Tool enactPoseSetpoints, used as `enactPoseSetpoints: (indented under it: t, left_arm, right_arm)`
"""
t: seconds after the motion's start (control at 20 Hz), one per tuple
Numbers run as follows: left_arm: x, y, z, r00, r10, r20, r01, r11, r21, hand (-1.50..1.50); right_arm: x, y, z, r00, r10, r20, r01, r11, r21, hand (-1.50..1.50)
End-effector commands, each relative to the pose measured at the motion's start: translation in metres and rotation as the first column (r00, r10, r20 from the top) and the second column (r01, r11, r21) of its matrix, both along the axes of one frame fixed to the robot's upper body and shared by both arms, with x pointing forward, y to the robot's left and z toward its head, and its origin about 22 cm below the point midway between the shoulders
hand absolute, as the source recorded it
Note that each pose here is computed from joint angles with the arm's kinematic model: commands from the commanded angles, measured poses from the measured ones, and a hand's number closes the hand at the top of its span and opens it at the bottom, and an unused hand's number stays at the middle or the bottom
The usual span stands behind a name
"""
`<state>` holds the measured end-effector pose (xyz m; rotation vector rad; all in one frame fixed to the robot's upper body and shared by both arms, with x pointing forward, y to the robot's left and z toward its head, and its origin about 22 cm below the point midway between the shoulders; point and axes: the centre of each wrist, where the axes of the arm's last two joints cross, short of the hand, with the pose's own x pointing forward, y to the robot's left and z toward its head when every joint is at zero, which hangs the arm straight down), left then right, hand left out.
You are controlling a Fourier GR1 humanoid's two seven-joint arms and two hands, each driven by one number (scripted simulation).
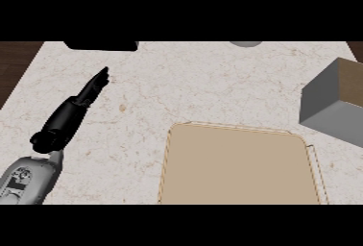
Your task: Pick the sweet potato from the tray and place it in the cardboard box
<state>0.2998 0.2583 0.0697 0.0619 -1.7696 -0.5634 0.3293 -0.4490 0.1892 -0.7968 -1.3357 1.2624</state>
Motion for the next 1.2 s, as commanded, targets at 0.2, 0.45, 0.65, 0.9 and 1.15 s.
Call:
enactPoseSetpoints:
  t: [0.2, 0.45, 0.65, 0.9, 1.15]
  left_arm:
    - [-0.002, -0.015, -0.006, 1.000, -0.014, 0.002, 0.014, 1.000, -0.009, 0.00]
    - [0.004, -0.010, -0.003, 1.000, 0.012, -0.016, -0.012, 1.000, -0.011, 0.00]
    - [0.002, 0.011, 0.007, 1.000, 0.024, -0.003, -0.024, 1.000, 0.015, 0.00]
    - [0.005, 0.007, 0.003, 1.000, 0.028, 0.001, -0.028, 1.000, -0.007, 0.00]
    - [-0.002, 0.002, 0.003, 1.000, 0.010, -0.002, -0.010, 1.000, -0.002, 0.00]
  right_arm:
    - [0.016, -0.030, -0.015, 0.969, 0.094, -0.229, -0.101, 0.995, -0.016, -1.50]
    - [0.022, -0.032, -0.029, 0.966, 0.242, -0.095, -0.220, 0.956, 0.193, -1.50]
    - [0.028, -0.031, -0.034, 0.967, 0.227, 0.114, -0.249, 0.754, 0.608, -1.50]
    - [0.030, -0.045, -0.041, 0.995, 0.083, 0.054, -0.088, 0.490, 0.867, -1.50]
    - [0.011, -0.079, -0.022, 0.998, -0.062, -0.007, 0.030, 0.376, 0.926, -1.50]
